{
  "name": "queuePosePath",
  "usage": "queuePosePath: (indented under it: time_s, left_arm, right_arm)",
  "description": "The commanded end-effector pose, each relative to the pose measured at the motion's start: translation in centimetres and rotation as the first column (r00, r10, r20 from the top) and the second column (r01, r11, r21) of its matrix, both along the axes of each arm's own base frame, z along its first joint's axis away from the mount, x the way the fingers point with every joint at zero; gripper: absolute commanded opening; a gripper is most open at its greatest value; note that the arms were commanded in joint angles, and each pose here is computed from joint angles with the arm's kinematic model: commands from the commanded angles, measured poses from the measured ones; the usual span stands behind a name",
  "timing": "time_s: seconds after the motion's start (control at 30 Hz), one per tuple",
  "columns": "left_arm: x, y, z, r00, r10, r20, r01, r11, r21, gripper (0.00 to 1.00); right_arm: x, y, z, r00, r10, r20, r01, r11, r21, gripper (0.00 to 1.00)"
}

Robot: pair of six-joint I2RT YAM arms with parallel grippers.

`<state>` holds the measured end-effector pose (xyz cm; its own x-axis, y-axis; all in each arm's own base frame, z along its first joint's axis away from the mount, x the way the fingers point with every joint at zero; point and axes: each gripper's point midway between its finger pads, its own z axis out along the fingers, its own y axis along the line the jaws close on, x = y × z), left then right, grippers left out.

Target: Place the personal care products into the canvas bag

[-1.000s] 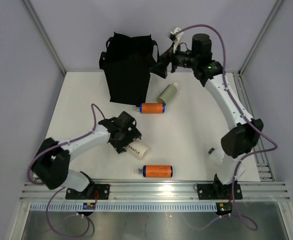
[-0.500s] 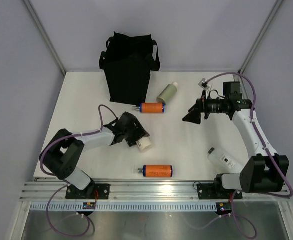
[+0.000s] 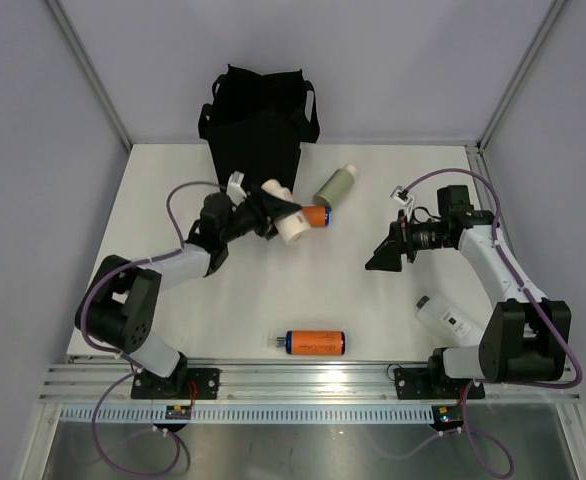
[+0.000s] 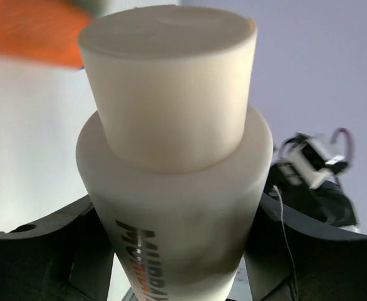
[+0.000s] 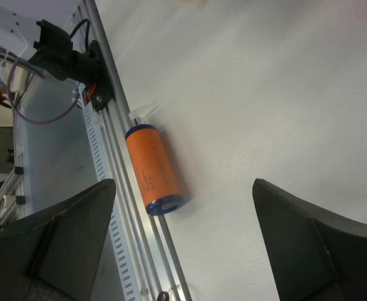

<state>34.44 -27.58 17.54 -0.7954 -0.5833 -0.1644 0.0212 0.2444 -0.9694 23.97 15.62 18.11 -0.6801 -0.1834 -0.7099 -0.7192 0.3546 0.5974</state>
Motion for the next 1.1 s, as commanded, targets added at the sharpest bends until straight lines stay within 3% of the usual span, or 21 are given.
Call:
queuePosePath:
  time_s: [0.0,0.03,0.07,0.1,0.17,0.27,0.33,0.37,0.47,0.5,0.53,0.67,0.8,0.83,0.9,0.93,0.97,1.07]
  left_arm:
    - [1.7,-0.6,18.4,0.893,0.001,0.451,0.050,0.993,-0.102,0.00]
    - [3.0,-0.5,19.4,0.892,0.018,0.452,0.022,0.996,-0.083,0.00]
    - [4.2,0.2,23.9,0.850,0.061,0.524,-0.018,0.996,-0.088,0.00]
    - [6.3,1.0,23.4,0.885,0.118,0.450,-0.107,0.993,-0.050,0.00]
    - [9.7,2.8,26.4,0.873,0.227,0.431,-0.229,0.972,-0.048,0.01]
    - [14.7,5.3,24.7,0.885,0.386,0.260,-0.387,0.921,-0.049,0.03]
    - [16.5,5.9,26.0,0.886,0.432,0.171,-0.420,0.902,-0.101,0.03]
    - [18.7,6.2,24.1,0.887,0.448,0.113,-0.439,0.893,-0.096,0.04]
    - [20.9,6.5,25.9,0.890,0.452,0.064,-0.433,0.880,-0.194,0.06]
    - [22.6,6.4,24.3,0.886,0.463,0.037,-0.450,0.875,-0.177,0.08]
    - [22.8,6.5,27.2,0.881,0.464,0.094,-0.438,0.874,-0.211,0.09]
    - [24.8,7.5,28.6,0.852,0.499,0.158,-0.474,0.863,-0.175,0.18]
    - [25.2,8.5,27.0,0.840,0.516,0.169,-0.502,0.857,-0.119,0.38]
    - [25.2,8.6,26.5,0.839,0.517,0.169,-0.507,0.856,-0.102,0.54]
    - [25.0,8.7,25.4,0.845,0.509,0.165,-0.501,0.861,-0.088,0.67]
    - [25.0,8.7,24.9,0.847,0.506,0.163,-0.501,0.862,-0.077,0.93]
    - [25.0,8.6,24.7,0.850,0.502,0.162,-0.497,0.865,-0.072,0.99]
    - [24.9,8.3,24.4,0.859,0.485,0.164,-0.481,0.874,-0.068,0.99]
  right_arm:
    - [1.7,-0.8,-0.3,0.998,-0.057,0.035,0.060,0.996,-0.065,1.00]
    - [2.5,-1.1,-0.6,0.995,-0.079,0.065,0.085,0.992,-0.092,0.99]
    - [2.7,-1.2,-0.7,0.993,-0.102,0.052,0.107,0.989,-0.098,0.99]
    - [2.8,-1.3,-0.7,0.992,-0.111,0.057,0.116,0.988,-0.103,1.00]
    - [3.1,-1.3,-0.6,0.989,-0.135,0.066,0.141,0.985,-0.103,1.00]
    - [3.4,-1.5,-0.7,0.984,-0.165,0.071,0.172,0.979,-0.109,0.99]
    - [3.4,-1.6,-0.6,0.981,-0.172,0.086,0.180,0.978,-0.109,1.00]
    - [3.2,-1.5,-0.9,0.981,-0.177,0.076,0.184,0.977,-0.110,1.00]
    - [3.1,-1.6,-0.7,0.979,-0.183,0.093,0.192,0.976,-0.105,1.00]
    - [3.1,-1.5,-0.7,0.978,-0.183,0.097,0.193,0.976,-0.105,0.99]
    - [3.1,-1.7,-0.7,0.976,-0.190,0.104,0.201,0.974,-0.109,1.00]
    - [2.9,-1.8,-0.5,0.974,-0.192,0.120,0.206,0.972,-0.115,1.00]
    - [2.8,-1.7,-0.7,0.974,-0.192,0.120,0.205,0.972,-0.115,0.99]
    - [2.8,-1.7,-0.7,0.975,-0.191,0.117,0.204,0.973,-0.113,0.99]
    - [2.8,-1.7,-0.7,0.975,-0.188,0.118,0.201,0.973,-0.113,1.00]
    - [2.7,-1.6,-0.8,0.977,-0.180,0.115,0.193,0.975,-0.114,1.00]
    - [2.8,-1.5,-0.7,0.977,-0.176,0.119,0.189,0.975,-0.115,0.99]
    - [2.3,-1.1,-0.8,0.982,-0.141,0.122,0.156,0.981,-0.118,0.99]
